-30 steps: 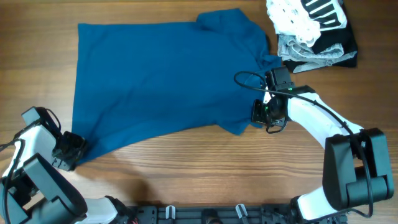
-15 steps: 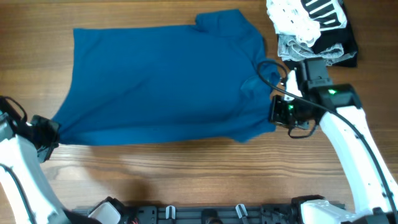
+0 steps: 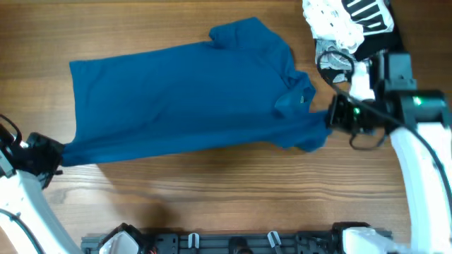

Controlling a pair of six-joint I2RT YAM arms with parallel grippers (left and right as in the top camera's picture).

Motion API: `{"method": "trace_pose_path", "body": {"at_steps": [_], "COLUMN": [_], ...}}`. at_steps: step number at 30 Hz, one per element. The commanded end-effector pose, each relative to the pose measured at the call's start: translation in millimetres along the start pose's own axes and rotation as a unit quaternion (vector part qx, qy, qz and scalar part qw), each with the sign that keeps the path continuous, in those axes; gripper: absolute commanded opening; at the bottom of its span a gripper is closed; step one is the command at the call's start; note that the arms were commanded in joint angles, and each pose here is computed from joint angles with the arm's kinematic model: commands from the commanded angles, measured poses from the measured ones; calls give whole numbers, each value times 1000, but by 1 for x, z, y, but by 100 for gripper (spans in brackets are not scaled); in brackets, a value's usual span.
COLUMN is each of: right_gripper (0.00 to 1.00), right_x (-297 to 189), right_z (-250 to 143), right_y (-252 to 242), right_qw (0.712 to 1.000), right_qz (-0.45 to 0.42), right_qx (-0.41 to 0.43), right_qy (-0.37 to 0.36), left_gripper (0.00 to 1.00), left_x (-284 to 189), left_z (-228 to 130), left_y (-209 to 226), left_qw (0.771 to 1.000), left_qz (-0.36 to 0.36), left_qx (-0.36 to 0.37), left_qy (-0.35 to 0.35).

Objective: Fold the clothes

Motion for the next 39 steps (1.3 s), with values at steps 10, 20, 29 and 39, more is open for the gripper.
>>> {"method": "trace_pose_path", "body": {"at_steps": [10,20,29,39], "right_gripper": [4,87,97,88], "right_x": [140,145,-10,30], "right_z": [100,108,145,135], "right_y": [25,55,142,157], "right_qw": [997,991,948,952], "right_qz": [25,43,86,63], "right_qx": [-65,-120,-269,-278], "right_qy": [-32,-46,-145,-115], "left_gripper": [4,97,100,98], "left_x": [131,161,-3,206], "left_z": [54,74,167,186], "left_y": [-36,-72,-170,-189], "left_qw": [998,996,947,924], "left_qz": [-20,-34,-124,-57], "left_qx": [43,87,259,367], "left_qy": [45,10,-140,-85]}}
Point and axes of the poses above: each gripper's point midway between its finger pads, its own x axis out along the fingers, its own y axis along the line the jaws close on, z = x × y, the point moved 1 cm from there along -x, back along the fingers, and after that the axes turned 15 degrees about x, right-handed, at the moved point
